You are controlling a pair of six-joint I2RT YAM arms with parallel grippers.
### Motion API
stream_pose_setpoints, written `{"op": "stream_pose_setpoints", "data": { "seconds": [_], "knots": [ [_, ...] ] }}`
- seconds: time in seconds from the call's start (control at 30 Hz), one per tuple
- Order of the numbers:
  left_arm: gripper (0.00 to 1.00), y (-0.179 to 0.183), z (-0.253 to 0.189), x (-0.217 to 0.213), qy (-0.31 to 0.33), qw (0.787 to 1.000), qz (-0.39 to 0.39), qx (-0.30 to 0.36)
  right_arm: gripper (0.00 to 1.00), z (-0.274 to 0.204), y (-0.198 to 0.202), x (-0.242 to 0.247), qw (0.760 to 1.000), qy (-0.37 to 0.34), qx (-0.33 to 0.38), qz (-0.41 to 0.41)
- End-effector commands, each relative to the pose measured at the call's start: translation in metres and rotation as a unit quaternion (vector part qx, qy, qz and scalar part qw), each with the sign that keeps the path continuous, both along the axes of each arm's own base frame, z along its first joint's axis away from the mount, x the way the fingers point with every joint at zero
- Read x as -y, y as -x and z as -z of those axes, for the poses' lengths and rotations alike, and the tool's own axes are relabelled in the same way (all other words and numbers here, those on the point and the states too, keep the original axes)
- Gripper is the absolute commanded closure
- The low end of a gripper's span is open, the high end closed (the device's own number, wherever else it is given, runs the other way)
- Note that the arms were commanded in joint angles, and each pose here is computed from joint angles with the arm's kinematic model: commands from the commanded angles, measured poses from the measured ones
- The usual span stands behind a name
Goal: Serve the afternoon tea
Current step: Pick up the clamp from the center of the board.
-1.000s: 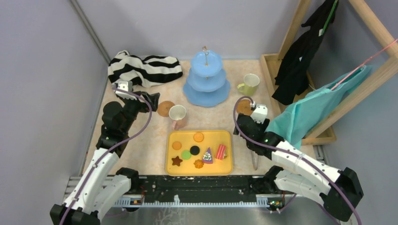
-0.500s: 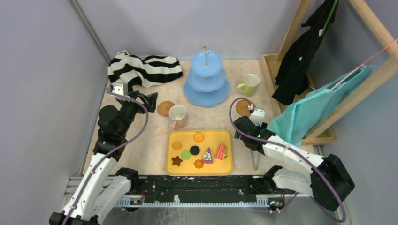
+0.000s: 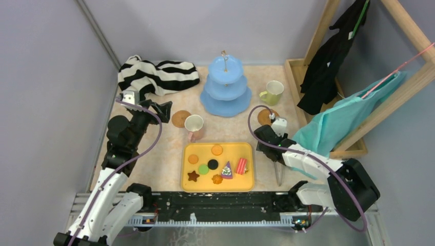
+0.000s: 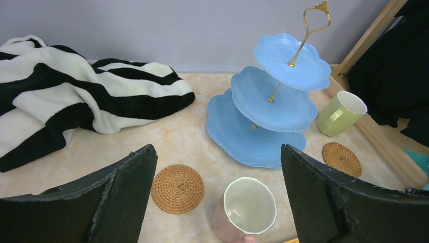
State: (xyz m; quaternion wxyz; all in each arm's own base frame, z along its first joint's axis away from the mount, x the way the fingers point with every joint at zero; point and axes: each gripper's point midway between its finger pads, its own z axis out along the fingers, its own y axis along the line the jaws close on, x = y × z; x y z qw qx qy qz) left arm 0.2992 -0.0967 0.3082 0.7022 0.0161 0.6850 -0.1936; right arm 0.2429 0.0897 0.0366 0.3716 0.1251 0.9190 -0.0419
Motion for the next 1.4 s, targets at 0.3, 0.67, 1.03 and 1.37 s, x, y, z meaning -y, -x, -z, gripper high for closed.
{"op": "stream_pose_setpoints", "data": {
  "seconds": [0.3,0.67,1.03,1.37],
  "knots": [
    [0.03,0.001,-0.007,-0.001,0.008,1.0,-0.004,0.013,0.57,0.001,-0.009,0.002,1.0,-0.012,0.012,0.021],
    [0.03,0.0,-0.003,-0.001,0.007,1.0,-0.006,0.008,0.94,0.002,-0.012,-0.004,1.0,-0.012,0.005,0.006],
    [0.03,-0.001,-0.001,-0.002,0.007,1.0,-0.009,0.006,1.0,-0.016,-0.023,-0.01,0.999,0.007,0.021,-0.039],
    [0.03,-0.002,0.001,-0.002,0.007,1.0,-0.011,0.003,1.0,-0.057,-0.043,-0.031,0.991,0.01,0.062,-0.12]
  ]
}}
